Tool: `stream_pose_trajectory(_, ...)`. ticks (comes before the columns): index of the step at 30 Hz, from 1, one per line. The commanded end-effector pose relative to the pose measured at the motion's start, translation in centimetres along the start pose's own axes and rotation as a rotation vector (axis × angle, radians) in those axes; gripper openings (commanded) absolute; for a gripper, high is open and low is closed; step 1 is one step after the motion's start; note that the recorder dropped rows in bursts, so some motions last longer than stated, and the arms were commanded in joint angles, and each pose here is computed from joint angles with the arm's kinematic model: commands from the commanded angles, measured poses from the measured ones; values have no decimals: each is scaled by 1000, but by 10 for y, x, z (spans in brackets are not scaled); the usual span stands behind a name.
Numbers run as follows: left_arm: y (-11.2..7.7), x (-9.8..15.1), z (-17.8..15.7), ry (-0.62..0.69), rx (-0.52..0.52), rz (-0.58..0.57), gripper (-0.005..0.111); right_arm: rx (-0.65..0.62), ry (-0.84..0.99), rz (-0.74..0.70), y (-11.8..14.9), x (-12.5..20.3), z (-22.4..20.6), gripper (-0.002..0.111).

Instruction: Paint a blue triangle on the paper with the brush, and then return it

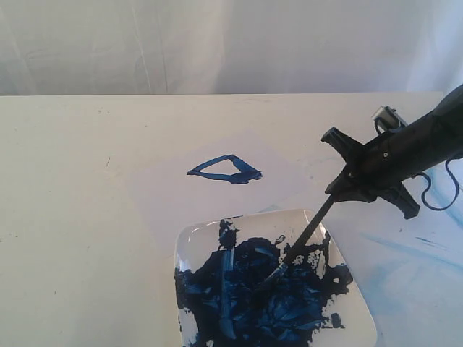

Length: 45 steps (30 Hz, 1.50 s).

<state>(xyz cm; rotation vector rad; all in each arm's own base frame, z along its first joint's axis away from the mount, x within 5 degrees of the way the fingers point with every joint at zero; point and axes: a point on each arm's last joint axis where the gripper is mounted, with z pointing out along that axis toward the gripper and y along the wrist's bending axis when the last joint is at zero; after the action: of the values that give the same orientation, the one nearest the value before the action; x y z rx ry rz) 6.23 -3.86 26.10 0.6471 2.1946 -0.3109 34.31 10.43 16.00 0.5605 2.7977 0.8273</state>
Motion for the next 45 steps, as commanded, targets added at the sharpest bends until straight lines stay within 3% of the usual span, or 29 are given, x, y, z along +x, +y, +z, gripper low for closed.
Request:
stream_pose_trajectory(1, -2, 2, 1, -2, 15, -14, 0, 3, -36, -2, -1, -5, 0, 18)
stream_pose_trajectory(8, -2, 2, 1, -4, 14, -14, 0, -10, -49, -16, 3, -5, -8, 44)
stream_pose_trajectory(11, -2, 2, 1, -4, 14, -14, 0, -21, -67, -70, 11, -1, -25, 45)
stream_pose_trajectory(16, -2, 2, 1, -4, 14, -14, 0, -6, -107, -215, 23, 9, -63, 37)
stream_pose_trajectory(21, -1, 1, 1, -10, 9, 3, 0, -22, -183, -274, 25, 29, -97, 0)
stream_pose_trajectory(25, -1, -5, 0, -77, 9, -30, 0, -32, -279, -309, 14, 50, -115, 0)
stream_pose_trajectory(31, -1, -19, -2, -234, 25, -123, 0, -52, -345, -475, 1, 87, -141, 0)
stream_pose_trajectory(39, 2, -20, -2, -247, -21, -24, 0, -138, -423, -589, -5, 128, -174, 0)
stream_pose_trajectory(45, -3, -15, -1, -183, 30, -9, 0, -256, -461, -830, 3, 158, -200, 0)
